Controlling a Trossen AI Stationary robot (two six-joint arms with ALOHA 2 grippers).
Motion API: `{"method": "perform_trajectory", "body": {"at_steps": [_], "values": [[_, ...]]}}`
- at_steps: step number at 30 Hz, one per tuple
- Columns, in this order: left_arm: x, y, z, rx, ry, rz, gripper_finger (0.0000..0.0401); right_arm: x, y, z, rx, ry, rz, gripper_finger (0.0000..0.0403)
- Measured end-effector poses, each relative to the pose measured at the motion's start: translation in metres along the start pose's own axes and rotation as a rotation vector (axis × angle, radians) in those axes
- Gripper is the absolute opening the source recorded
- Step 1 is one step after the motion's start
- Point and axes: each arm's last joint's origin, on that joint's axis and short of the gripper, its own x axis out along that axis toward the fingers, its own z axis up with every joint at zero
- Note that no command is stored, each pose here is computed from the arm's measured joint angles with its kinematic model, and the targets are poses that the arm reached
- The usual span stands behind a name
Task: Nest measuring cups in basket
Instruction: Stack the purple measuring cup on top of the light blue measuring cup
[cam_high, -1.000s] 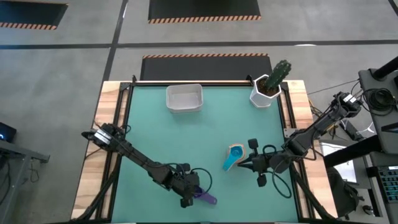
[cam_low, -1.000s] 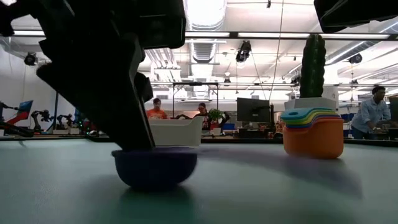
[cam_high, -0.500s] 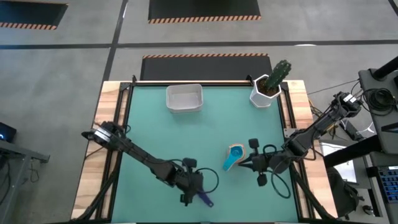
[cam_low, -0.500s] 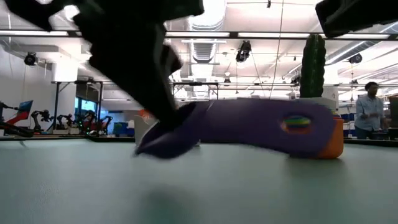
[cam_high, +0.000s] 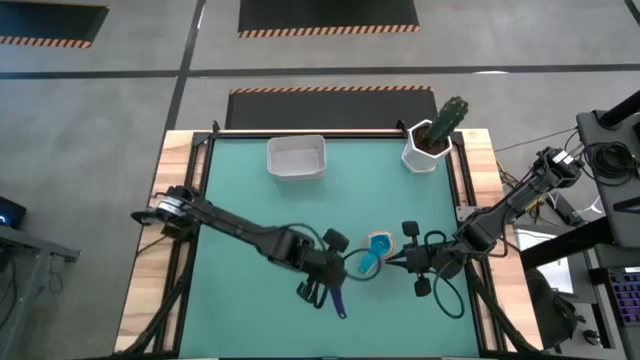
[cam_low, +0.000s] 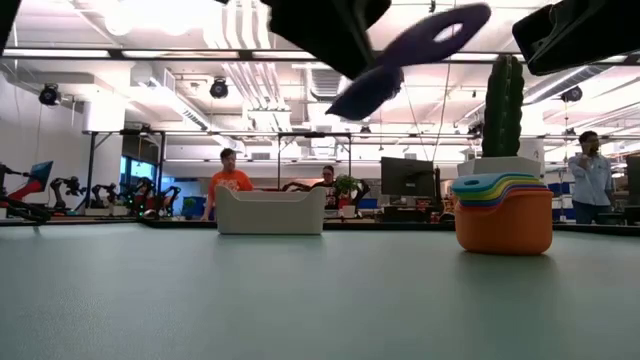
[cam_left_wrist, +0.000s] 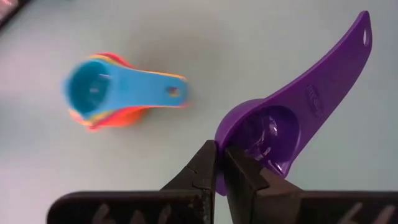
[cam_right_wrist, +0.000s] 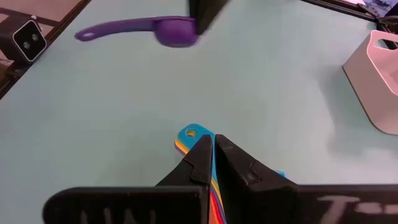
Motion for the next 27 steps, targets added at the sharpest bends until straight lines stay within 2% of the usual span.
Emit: {"method": "perform_trajectory", "body": {"at_steps": [5,11,14,21,27], "values": [[-0.002,0.038,-0.005,0.028,-0.015,0.06,0.0001,-0.001,0.0,0.0,0.001,-0.003,0.001,0.0009],[-0.001,0.08,-0.012,0.005,-0.09,0.156,0.0001,-0.01,-0.004,0.0,0.023,-0.007,0.006,0.0009],[-0.001,0.096,-0.015,-0.02,-0.157,0.144,0.0001,-0.016,-0.005,-0.002,0.027,-0.022,0.016,0.0009],[-0.003,0.118,-0.02,-0.056,-0.238,0.165,0.0001,-0.025,-0.006,-0.007,0.037,-0.06,0.039,0.0009],[0.011,0.122,-0.021,-0.055,-0.285,0.129,0.0001,-0.028,-0.009,-0.012,0.054,-0.073,0.042,0.0009]]}}
